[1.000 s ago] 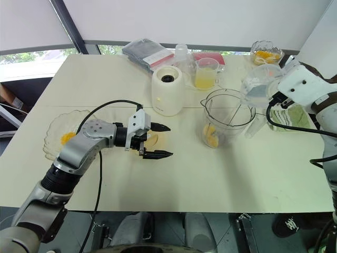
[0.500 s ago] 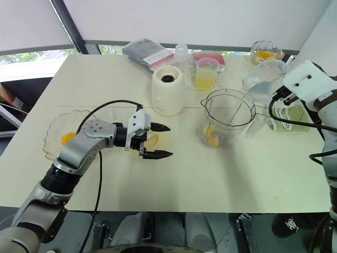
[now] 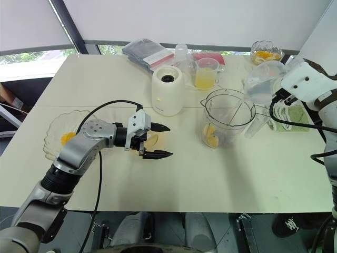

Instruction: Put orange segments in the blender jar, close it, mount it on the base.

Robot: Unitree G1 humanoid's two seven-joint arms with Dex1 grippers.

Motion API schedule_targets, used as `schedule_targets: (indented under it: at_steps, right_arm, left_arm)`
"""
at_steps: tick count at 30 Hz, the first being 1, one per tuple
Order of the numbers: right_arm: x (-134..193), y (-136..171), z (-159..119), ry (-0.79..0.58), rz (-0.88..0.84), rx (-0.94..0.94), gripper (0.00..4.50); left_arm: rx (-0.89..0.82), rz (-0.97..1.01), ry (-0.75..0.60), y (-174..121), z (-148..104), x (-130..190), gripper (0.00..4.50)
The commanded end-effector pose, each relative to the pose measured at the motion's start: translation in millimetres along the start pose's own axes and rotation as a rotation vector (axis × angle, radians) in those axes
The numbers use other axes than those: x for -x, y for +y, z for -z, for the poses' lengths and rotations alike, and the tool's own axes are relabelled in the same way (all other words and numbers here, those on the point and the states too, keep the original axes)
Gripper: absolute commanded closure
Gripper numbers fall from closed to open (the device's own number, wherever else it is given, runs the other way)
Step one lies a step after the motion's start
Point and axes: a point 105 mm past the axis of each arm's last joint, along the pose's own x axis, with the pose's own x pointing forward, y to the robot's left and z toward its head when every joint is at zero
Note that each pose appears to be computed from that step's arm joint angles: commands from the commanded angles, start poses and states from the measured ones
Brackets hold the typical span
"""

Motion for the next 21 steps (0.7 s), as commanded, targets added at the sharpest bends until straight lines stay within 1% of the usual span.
schedule_targets:
  at_steps: [1,4,12,16,21]
  right_arm:
    - [1.8,-20.8,-8.4,-0.028,0.073,-0.005,4.46]
    - [1.9,-21.6,-6.9,-0.019,0.083,-0.05,4.46]
    - [3.2,-23.5,12.7,0.09,0.132,-0.373,4.46]
    - [5.1,-22.1,22.6,0.144,0.148,-0.501,4.46]
    - [11.3,-20.0,40.8,0.209,0.219,-0.681,4.46]
  left_arm:
    - [-0.037,0.01,-0.011,-3.4,-8.2,0.9,0.0]
    - [-0.037,0.011,-0.01,-3.5,-8.5,1.0,0.0]
    - [-0.036,0.015,-0.006,-3.6,-8.8,1.5,0.0]
    - [-0.036,0.017,-0.005,-3.7,-8.9,1.6,0.0]
    - [-0.032,0.019,-0.005,-4.4,-9.1,1.2,0.0]
